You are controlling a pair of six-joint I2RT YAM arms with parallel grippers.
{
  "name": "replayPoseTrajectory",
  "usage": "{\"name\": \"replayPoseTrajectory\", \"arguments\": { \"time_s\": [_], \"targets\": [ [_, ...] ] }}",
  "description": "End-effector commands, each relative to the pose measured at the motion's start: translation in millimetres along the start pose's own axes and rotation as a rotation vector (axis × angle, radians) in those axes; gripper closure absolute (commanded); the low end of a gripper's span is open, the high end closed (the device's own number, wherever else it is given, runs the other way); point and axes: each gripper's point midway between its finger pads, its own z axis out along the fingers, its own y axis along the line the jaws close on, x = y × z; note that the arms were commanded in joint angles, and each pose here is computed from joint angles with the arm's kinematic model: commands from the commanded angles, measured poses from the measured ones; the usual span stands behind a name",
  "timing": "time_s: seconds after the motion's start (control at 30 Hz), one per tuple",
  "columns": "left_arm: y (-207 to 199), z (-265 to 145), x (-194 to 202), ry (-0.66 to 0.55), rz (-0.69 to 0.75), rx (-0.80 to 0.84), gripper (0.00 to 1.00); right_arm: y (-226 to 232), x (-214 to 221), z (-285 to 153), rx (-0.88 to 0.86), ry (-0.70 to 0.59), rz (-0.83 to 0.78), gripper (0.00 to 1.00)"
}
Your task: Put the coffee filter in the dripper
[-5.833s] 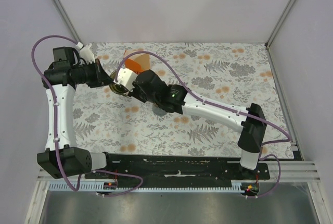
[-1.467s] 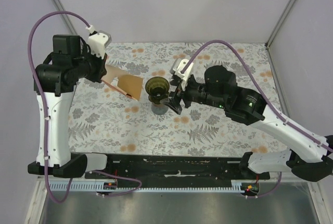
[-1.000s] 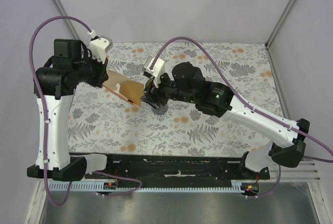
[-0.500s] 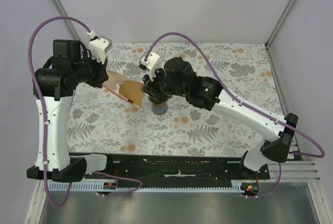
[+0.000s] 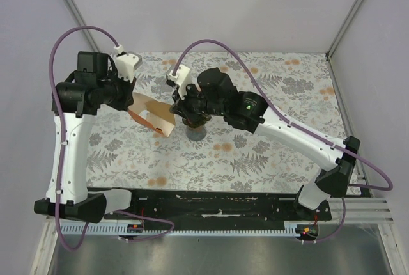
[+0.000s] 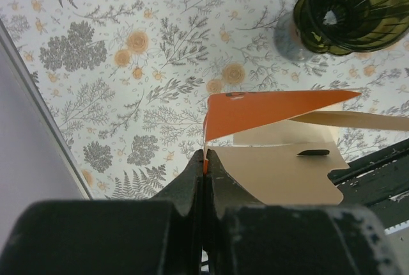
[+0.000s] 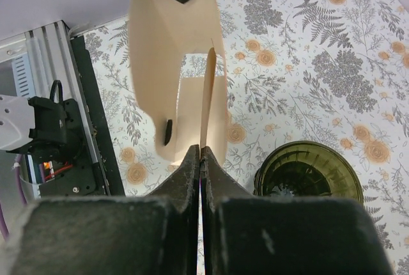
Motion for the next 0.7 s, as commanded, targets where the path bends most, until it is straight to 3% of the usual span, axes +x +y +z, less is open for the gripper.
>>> {"name": "replayPoseTrajectory", "arguments": {
  "time_s": [0.0, 0.3, 0.47, 0.67],
  "targets": [
    [23, 22, 7, 0.032, 0.001, -0.103, 0.98, 5, -38, -36, -0.028, -0.115, -0.105, 1.00],
    [53, 96, 43, 0.128, -0.050, -0.090, 0.98, -6, -12, -93, -0.034, -0.096, -0.202, 1.00],
    [46, 139, 58, 0.095, -0.061, 0.051, 0.98, 6, 3, -122, -0.148, -0.102, -0.264, 1.00],
    [46, 174, 81, 0.106, -0.042, 0.078, 0.94, 9, 15, -137, -0.181, -0.093, -0.314, 1.00]
  ]
}}
